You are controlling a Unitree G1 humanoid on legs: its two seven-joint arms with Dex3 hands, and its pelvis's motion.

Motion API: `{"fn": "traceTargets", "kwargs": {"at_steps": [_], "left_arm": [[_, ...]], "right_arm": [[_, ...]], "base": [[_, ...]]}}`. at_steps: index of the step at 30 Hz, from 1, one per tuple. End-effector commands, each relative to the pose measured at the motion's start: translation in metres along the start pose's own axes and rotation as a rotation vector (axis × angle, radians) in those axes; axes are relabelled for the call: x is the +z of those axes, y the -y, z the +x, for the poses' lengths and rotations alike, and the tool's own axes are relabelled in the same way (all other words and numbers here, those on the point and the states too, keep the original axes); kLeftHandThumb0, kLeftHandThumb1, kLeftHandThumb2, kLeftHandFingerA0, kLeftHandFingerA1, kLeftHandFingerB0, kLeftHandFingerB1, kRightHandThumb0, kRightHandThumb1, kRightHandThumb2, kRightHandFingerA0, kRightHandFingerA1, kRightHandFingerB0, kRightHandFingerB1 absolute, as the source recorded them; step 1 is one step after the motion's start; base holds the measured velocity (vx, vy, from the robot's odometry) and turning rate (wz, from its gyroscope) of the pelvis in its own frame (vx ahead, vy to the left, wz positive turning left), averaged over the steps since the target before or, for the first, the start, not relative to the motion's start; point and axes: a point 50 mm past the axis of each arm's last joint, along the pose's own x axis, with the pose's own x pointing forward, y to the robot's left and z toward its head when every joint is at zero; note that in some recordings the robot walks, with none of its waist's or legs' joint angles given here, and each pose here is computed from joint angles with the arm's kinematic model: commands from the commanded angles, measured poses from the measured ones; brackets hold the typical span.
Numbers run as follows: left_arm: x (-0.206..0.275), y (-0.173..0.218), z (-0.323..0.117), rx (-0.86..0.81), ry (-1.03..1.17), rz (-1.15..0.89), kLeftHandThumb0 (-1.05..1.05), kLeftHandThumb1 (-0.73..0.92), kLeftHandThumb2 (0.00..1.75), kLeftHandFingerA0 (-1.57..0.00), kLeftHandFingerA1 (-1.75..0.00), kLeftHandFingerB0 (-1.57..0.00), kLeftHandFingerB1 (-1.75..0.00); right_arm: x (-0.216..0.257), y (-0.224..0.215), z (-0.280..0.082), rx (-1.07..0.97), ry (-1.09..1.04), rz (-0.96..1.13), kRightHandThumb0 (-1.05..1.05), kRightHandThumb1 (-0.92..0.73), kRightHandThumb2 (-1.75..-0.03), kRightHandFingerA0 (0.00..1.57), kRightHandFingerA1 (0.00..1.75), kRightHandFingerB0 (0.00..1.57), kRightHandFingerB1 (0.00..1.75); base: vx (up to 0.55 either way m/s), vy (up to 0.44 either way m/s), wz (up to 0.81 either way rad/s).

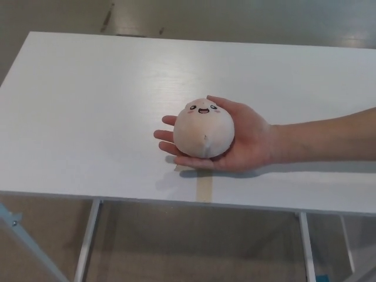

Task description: Use the left hand to take the pink dumpling toy on a person's hand and put it on the desk.

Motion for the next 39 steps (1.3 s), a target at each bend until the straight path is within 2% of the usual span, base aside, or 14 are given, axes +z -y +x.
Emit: {"fn": "traceTargets", "kwargs": {"at_steps": [1, 6, 7, 12, 13, 16, 27, 28, 29, 32, 33, 35, 36, 39], "left_arm": [[0.158, -0.038, -0.078, -0.184, 0.799, -0.118, -0.48, 0.39, 0.69, -0.53, -0.57, -0.32, -0.44], [0.197, -0.042, -0.085, -0.158, 0.983, -0.057, -0.51, 0.38, 0.69, -0.51, -0.53, -0.33, -0.43], [0.208, -0.043, -0.083, -0.15, 1.03, -0.038, -0.45, 0.44, 0.54, -0.54, -0.4, -0.37, -0.33], [0.255, -0.04, -0.066, -0.146, 1.169, 0.054, -0.53, 0.38, 0.68, -0.42, -0.49, -0.29, -0.4], [0.265, -0.037, -0.059, -0.169, 1.172, 0.072, -0.47, 0.43, 0.53, -0.42, -0.43, -0.31, -0.33], [0.285, -0.031, -0.046, -0.216, 1.15, 0.113, -0.46, 0.44, 0.53, -0.42, -0.43, -0.31, -0.33], [0.356, 0.011, 0.007, -0.218, 1.076, 0.435, -0.57, 0.4, 0.69, -0.36, -0.45, -0.27, -0.39], [0.365, 0.023, 0.018, -0.247, 1.072, 0.472, -0.51, 0.46, 0.54, -0.34, -0.36, -0.29, -0.3], [0.369, 0.033, 0.025, -0.272, 1.058, 0.506, -0.27, 0.25, 0.85, -0.1, -0.52, -0.09, -0.5], [0.375, 0.051, 0.04, -0.327, 1.008, 0.58, -0.28, 0.25, 0.85, -0.07, -0.51, -0.06, -0.49], [0.377, 0.055, 0.044, -0.34, 0.991, 0.596, -0.54, 0.47, 0.55, -0.18, -0.32, -0.18, -0.27], [0.379, 0.059, 0.049, -0.352, 0.971, 0.615, -0.54, 0.47, 0.55, -0.18, -0.32, -0.18, -0.27], [0.384, 0.067, 0.058, -0.365, 0.937, 0.648, -0.31, 0.25, 0.84, -0.01, -0.49, 0.0, -0.47], [0.394, 0.087, 0.07, -0.372, 0.9, 0.695, -0.31, 0.23, 0.83, -0.01, -0.49, 0.0, -0.47]], "right_arm": [[-0.004, 0.003, 0.0, -0.004, -0.007, -0.017, -0.18, -0.67, -0.59, 0.78, 0.5, 0.56, 0.43], [-0.004, 0.005, 0.0, -0.005, -0.009, -0.006, -0.18, -0.67, -0.6, 0.78, 0.5, 0.57, 0.43], [-0.004, 0.005, 0.0, -0.004, -0.009, -0.003, -0.18, -0.67, -0.6, 0.78, 0.5, 0.57, 0.43], [-0.004, 0.007, 0.0, -0.007, -0.01, 0.004, -0.18, -0.67, -0.6, 0.78, 0.5, 0.57, 0.43], [-0.004, 0.007, 0.0, -0.006, -0.012, 0.008, -0.18, -0.67, -0.59, 0.78, 0.5, 0.56, 0.43], [-0.005, 0.007, 0.0, -0.002, -0.016, 0.012, -0.18, -0.67, -0.59, 0.78, 0.5, 0.56, 0.43], [-0.002, 0.006, 0.001, 0.009, -0.007, 0.004, -0.18, -0.68, -0.6, 0.77, 0.5, 0.56, 0.43], [-0.003, 0.007, 0.001, 0.007, -0.01, 0.008, -0.18, -0.67, -0.6, 0.77, 0.5, 0.56, 0.43], [-0.002, 0.007, 0.001, 0.006, -0.011, 0.007, -0.18, -0.67, -0.6, 0.78, 0.5, 0.56, 0.43], [-0.001, 0.005, 0.001, 0.006, -0.01, -0.001, -0.18, -0.67, -0.59, 0.78, 0.5, 0.56, 0.43], [0.0, 0.005, 0.001, 0.006, -0.009, -0.003, -0.18, -0.67, -0.59, 0.78, 0.5, 0.56, 0.43], [0.0, 0.005, 0.001, 0.006, -0.008, -0.006, -0.18, -0.67, -0.59, 0.78, 0.5, 0.56, 0.43], [0.0, 0.005, 0.001, 0.007, -0.005, 0.006, -0.18, -0.67, -0.59, 0.78, 0.5, 0.56, 0.43], [0.001, 0.006, 0.001, 0.007, -0.002, 0.01, -0.18, -0.67, -0.59, 0.78, 0.5, 0.56, 0.43]], "base": [[0.0, 0.0, 0.0], [0.0, 0.0, 0.0], [0.0, 0.0, 0.0], [0.0, 0.0, 0.0], [0.0, 0.0, 0.0], [0.0, 0.0, 0.0], [0.0, 0.0, 0.0], [0.0, 0.0, 0.0], [0.0, 0.0, 0.0], [0.0, 0.0, 0.03], [0.0, 0.0, 0.0], [0.0, 0.0, 0.0], [0.0, 0.0, 0.0], [0.0, 0.0, 0.0]]}}
